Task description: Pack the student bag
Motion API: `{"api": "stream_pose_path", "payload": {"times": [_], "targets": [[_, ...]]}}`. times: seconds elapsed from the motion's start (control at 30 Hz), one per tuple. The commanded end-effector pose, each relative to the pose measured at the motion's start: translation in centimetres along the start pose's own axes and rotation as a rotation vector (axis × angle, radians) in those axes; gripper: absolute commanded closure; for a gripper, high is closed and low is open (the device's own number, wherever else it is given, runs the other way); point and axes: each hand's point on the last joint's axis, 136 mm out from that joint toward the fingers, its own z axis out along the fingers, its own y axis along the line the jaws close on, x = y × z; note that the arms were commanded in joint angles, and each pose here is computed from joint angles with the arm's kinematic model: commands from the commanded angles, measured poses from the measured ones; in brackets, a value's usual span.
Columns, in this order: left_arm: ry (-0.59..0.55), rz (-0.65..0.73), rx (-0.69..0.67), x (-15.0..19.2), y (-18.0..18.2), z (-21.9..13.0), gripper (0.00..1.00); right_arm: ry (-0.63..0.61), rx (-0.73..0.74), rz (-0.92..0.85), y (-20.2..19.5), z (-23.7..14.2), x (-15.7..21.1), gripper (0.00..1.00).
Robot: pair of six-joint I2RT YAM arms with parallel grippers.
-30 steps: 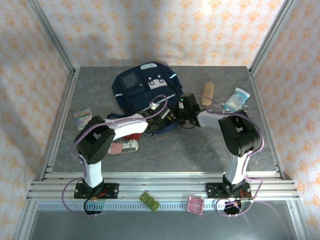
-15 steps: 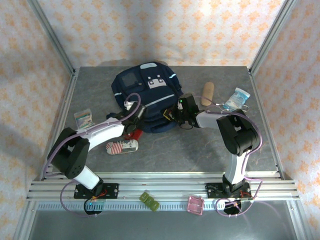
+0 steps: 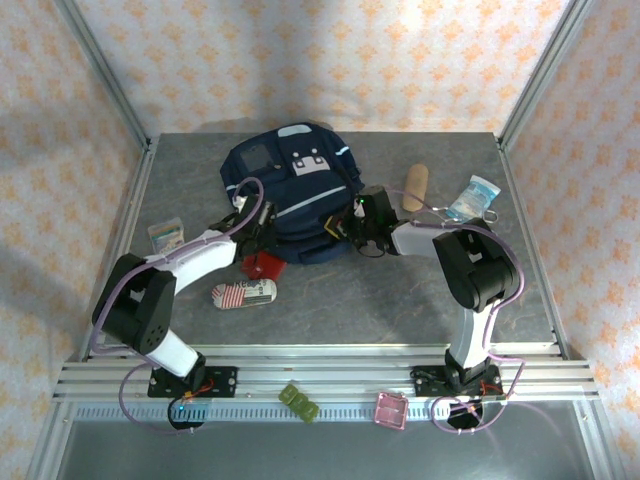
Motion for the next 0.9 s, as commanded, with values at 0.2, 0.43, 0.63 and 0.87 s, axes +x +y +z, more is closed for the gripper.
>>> {"api": "stream_pose_path", "payload": {"times": [0.2, 0.43, 0.63, 0.87], "targets": [[-0.033, -0.070, -0.427, -1.3, 10.9, 0.7, 0.81, -0.267, -0.004, 0.014, 0.8, -3.2, -6.8, 1.00], [-0.056, -0.075, -0.317, -2.4, 8.7, -0.5, 0.52, -0.242, -0.057, -0.007, 2.0, -3.3, -6.4, 1.00], [-0.096, -0.048, -0.176, -3.0, 5.6, -3.1, 0.44, -0.182, -0.042, -0.087, 3.2, -3.5, -5.6, 0.87], [-0.099, -0.087, -0.036, -1.9, 4.3, -5.8, 0.36, -0.194, 0.054, -0.269, 4.0, -6.9, -4.3, 0.45]]}}
